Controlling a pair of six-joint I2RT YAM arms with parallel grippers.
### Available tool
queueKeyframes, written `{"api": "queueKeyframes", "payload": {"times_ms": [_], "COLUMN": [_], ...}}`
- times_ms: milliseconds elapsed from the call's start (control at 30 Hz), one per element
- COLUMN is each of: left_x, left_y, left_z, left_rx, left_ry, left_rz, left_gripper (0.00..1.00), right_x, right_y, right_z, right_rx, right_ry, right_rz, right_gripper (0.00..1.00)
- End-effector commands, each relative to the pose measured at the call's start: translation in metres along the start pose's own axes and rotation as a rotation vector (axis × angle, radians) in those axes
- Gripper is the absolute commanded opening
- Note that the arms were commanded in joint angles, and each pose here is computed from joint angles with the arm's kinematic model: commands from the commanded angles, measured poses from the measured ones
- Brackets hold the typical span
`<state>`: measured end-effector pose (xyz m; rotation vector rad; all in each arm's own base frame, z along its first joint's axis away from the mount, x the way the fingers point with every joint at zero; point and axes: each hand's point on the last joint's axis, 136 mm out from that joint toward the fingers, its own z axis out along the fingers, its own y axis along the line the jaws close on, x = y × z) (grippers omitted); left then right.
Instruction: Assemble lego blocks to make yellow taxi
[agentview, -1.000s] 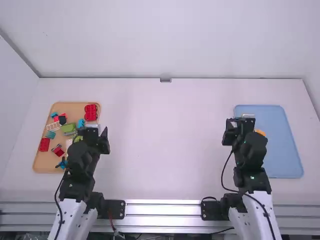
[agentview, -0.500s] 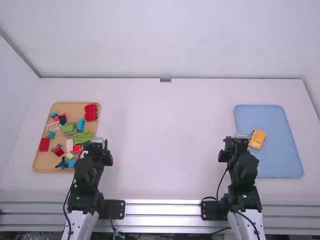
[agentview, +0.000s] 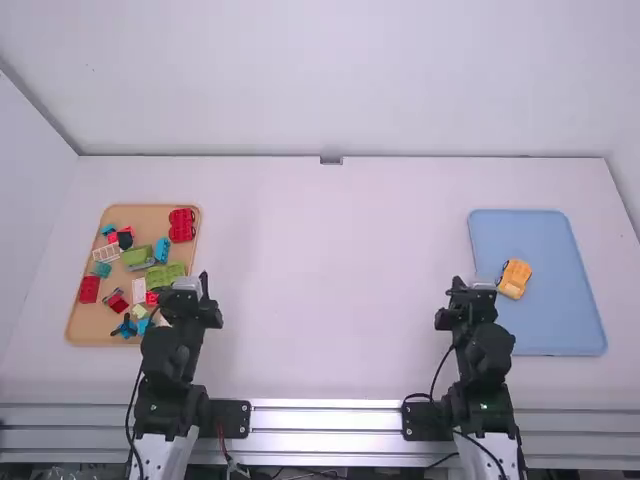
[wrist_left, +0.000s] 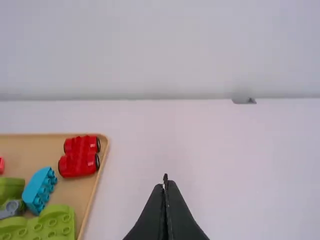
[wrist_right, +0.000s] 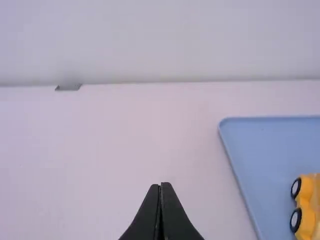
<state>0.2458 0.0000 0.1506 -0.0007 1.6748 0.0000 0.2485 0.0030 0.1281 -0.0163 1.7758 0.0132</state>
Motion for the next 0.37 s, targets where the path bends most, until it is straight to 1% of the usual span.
{"api": "queueKeyframes", "payload": {"times_ms": [0,267,333], "left_x": [0.003,0.003,0.003], "left_y": [0.0,0.0,0.0], "left_z": [0.0,0.0,0.0], "left_rx": [0.0,0.0,0.0], "left_ry": [0.001,0.001,0.001], "left_rz": [0.0,0.0,0.0], "left_gripper": [0.0,0.0,0.0], "right_x": [0.0,-0.017,-0.019], "right_y": [0.0,0.0,0.0], "right_z": [-0.001,-0.006,-0.007], "right_rx": [0.002,0.002,0.002], "right_ry": [-0.014,-0.095,-0.1], "right_rz": [0.004,0.002,0.002], "right_gripper": [0.0,0.0,0.0]}}
